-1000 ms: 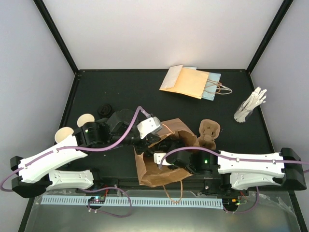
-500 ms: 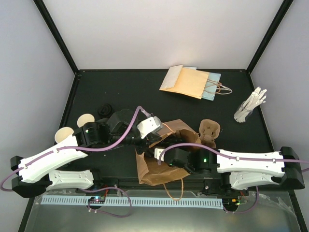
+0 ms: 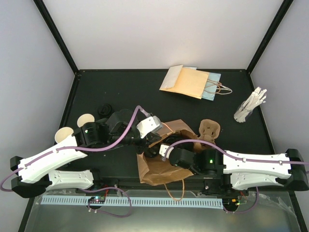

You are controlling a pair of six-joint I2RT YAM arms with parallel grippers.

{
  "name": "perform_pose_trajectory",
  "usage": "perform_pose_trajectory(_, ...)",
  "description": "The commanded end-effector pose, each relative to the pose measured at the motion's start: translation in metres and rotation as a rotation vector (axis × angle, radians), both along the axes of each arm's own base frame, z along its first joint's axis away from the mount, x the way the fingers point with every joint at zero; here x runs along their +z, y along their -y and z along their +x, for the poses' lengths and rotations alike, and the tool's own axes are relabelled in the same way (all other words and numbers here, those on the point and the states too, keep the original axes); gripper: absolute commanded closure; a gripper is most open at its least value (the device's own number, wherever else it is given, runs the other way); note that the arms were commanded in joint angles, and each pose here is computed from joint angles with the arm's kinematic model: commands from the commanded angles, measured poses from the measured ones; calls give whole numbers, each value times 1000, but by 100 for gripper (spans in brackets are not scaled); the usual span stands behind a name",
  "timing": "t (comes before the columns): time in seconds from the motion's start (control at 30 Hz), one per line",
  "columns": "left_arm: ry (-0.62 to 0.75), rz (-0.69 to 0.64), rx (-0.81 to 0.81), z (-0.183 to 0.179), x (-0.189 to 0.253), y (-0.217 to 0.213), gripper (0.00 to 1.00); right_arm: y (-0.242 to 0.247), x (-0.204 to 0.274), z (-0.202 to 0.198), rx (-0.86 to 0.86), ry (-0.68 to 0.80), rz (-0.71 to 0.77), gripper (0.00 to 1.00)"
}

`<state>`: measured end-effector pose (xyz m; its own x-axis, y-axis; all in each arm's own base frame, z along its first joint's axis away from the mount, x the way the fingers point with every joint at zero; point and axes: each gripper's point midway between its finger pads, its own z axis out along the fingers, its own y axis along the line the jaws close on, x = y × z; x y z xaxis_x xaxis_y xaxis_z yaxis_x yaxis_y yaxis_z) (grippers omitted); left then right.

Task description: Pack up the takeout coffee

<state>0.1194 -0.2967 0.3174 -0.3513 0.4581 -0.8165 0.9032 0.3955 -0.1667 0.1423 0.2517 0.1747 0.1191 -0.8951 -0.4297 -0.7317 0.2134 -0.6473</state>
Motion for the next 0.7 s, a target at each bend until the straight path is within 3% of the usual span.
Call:
perform_pose_trajectory(0.0,15,-62,10,0,15,3,99,-5,16,3,-71,-8,109,56)
perform_pose_trajectory(0.67,10,-86,-15,-7,20,0,98,-10,-25,15,-72,7,71,58)
